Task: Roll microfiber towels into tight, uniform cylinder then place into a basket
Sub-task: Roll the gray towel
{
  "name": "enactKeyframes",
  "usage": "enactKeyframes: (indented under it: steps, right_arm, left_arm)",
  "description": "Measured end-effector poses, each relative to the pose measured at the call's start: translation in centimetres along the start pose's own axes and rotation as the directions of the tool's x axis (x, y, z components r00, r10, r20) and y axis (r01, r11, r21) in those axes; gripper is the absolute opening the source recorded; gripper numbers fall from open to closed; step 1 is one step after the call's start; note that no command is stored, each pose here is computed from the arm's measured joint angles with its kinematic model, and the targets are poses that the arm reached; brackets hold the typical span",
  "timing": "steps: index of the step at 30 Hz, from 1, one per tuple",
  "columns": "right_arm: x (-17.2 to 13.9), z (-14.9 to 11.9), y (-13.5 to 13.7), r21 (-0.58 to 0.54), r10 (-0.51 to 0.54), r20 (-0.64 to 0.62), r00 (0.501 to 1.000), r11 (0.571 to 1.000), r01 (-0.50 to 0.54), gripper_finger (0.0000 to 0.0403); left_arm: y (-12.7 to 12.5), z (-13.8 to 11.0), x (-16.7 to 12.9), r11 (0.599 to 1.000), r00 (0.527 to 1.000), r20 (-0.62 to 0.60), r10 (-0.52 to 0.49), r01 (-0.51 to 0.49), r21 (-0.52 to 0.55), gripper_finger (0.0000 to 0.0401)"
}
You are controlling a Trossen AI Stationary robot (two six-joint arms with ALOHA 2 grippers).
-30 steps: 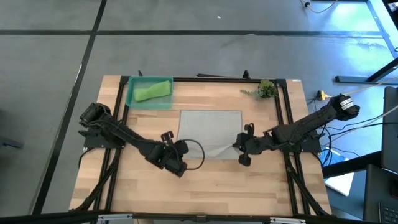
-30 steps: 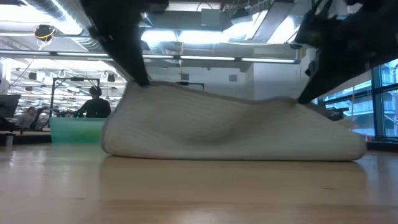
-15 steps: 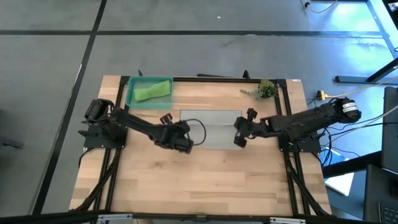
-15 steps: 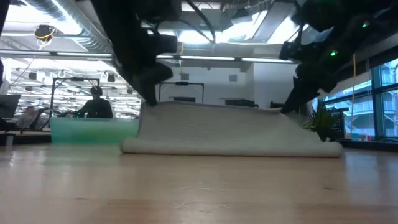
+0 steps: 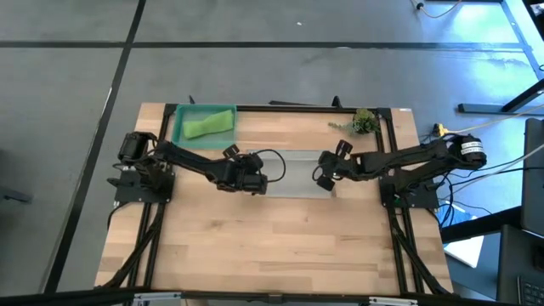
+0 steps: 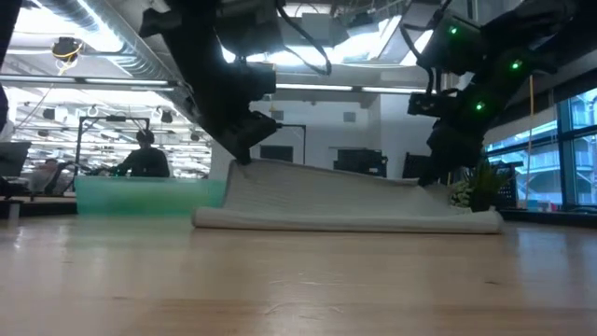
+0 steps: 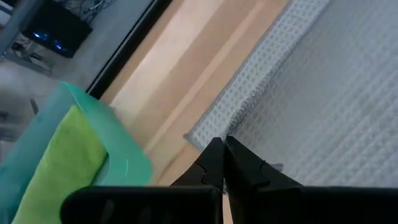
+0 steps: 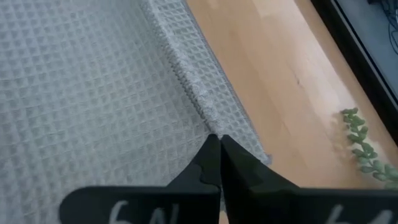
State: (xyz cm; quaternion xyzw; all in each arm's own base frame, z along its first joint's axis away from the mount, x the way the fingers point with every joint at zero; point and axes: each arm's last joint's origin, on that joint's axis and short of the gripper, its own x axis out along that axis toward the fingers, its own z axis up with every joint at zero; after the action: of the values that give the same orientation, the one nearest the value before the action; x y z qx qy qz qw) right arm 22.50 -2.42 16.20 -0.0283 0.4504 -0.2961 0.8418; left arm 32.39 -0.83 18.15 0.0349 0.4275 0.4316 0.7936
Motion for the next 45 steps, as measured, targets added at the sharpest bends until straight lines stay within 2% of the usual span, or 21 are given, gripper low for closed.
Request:
enactKeyframes:
  steps: [9,15,18,22,24,26,29,31,33,40,45]
  right_arm:
    - [0.5,0.1,-0.7,0.001,-0.015,-0.014,1.000,1.000,0.015,0.0033]
    - [0.6,0.1,-1.0,-0.002,-0.024,-0.018,1.000,1.000,0.024,0.0066]
    - [0.7,0.2,-1.2,0.010,-0.029,-0.016,0.999,1.000,0.029,0.0092]
    - [0.9,0.3,-1.5,0.022,-0.037,-0.022,0.999,0.999,0.038,0.0130]
    - [0.7,0.7,-1.4,0.060,0.021,-0.027,0.999,0.998,-0.019,0.0147]
    - [0.3,1.7,-1.1,0.107,0.172,-0.010,0.985,0.980,-0.170,0.0158]
    - [-0.3,2.3,0.0,0.087,0.436,-0.014,0.900,0.897,-0.433,0.0165]
    - [-0.7,2.2,0.7,0.060,0.532,-0.027,0.846,0.846,-0.530,0.0167]
    - [-0.9,1.8,1.2,0.054,0.560,-0.043,0.827,0.828,-0.558,0.0167]
    - [-0.3,-1.1,2.3,0.128,0.564,-0.096,0.820,0.824,-0.552,0.0167]
    - [0.4,-2.7,2.1,0.157,0.482,-0.112,0.869,0.872,-0.463,0.0167]
  left_arm:
    - [0.9,0.5,1.3,0.997,0.995,-0.080,-0.059,0.056,-0.045,0.0009]
    - [1.7,0.8,2.2,0.996,0.992,-0.113,-0.061,0.054,-0.070,0.0053]
    - [2.0,0.9,2.6,0.998,0.992,-0.118,-0.053,0.049,-0.037,0.0076]
    - [2.4,1.0,3.0,0.998,0.991,-0.124,-0.043,0.038,-0.044,0.0098]
    - [2.4,1.1,3.0,0.998,0.991,-0.124,-0.043,0.036,-0.057,0.0102]
    - [2.2,1.0,2.9,0.997,0.989,-0.131,-0.072,0.066,-0.050,0.0101]
    - [1.5,0.7,2.4,0.982,0.967,-0.177,-0.183,0.186,0.002,0.0099]
    - [1.1,0.5,2.1,0.967,0.949,-0.202,-0.243,0.252,0.023,0.0099]
    - [0.7,0.4,1.8,0.960,0.941,-0.209,-0.267,0.280,0.033,0.0101]
    - [-1.4,-0.9,1.8,0.946,0.929,-0.237,-0.285,0.312,0.084,0.0101]
    - [-3.1,-2.0,2.5,0.942,0.925,-0.256,-0.280,0.316,0.112,0.0101]
